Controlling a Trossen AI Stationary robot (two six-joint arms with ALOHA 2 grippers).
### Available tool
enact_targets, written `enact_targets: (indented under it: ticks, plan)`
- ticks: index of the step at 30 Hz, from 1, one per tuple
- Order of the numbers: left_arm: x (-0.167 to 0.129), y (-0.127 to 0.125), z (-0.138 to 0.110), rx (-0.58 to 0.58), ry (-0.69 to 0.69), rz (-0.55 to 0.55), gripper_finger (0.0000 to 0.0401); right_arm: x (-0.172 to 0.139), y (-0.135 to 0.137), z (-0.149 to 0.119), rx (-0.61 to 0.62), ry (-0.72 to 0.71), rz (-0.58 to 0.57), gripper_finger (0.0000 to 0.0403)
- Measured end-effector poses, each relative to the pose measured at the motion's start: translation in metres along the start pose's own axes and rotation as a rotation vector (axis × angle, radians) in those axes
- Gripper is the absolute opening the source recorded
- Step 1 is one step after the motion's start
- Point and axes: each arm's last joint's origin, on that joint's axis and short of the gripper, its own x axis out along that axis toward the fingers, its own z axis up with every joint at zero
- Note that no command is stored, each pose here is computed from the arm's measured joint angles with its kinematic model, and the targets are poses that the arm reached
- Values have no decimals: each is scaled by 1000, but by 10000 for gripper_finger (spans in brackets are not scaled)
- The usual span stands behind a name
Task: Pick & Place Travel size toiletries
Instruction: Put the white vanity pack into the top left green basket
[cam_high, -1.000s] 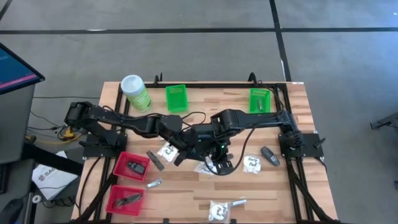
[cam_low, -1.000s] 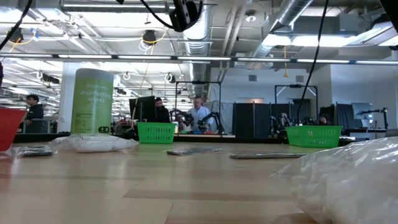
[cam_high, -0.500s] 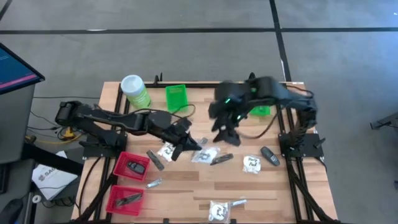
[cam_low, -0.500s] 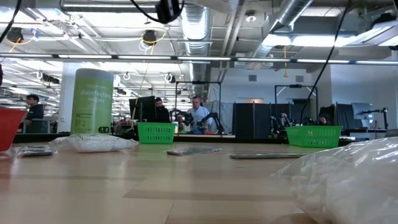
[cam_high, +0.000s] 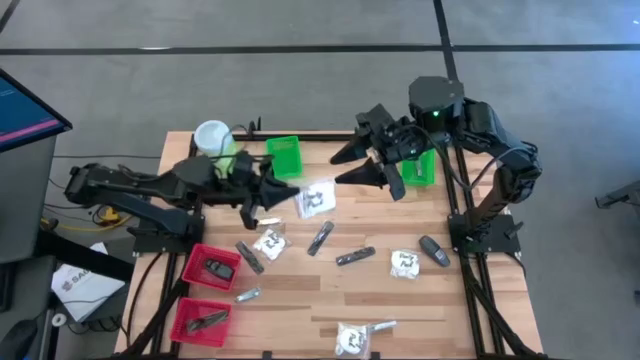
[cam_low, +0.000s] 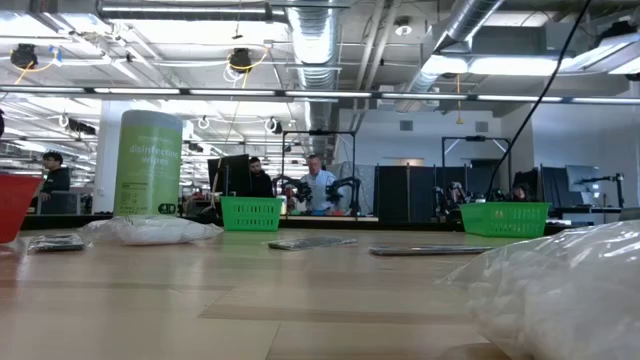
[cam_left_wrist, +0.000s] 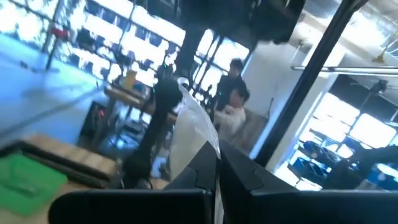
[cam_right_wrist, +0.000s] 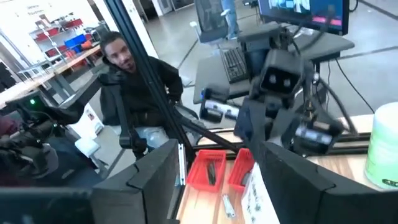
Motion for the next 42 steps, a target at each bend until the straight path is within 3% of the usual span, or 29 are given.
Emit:
enact_targets:
  ticks: [10,13,19,23,28,37,42]
  plan:
    - [-6,-5,6,29,-35,-9,0,40,-7,-32,-1,252,3,201]
    - [-6,-5,5,31,-20,-3,0,40,-2,-31,-19,238,-13,201]
    - [-6,-4,4,32,-14,0,0,18,6,-33,-34,180,-178,203]
    - [-6,-4,4,32,-13,1,0,14,6,-44,2,99,-166,201]
    - [-6,-4,5,33,-19,0,0,26,1,-88,109,-9,-107,198]
    - [-7,-3,16,34,-121,-7,0,28,-11,-140,347,-577,78,197]
    - [-9,1,28,21,-222,-10,0,32,-18,-153,400,-751,131,197]
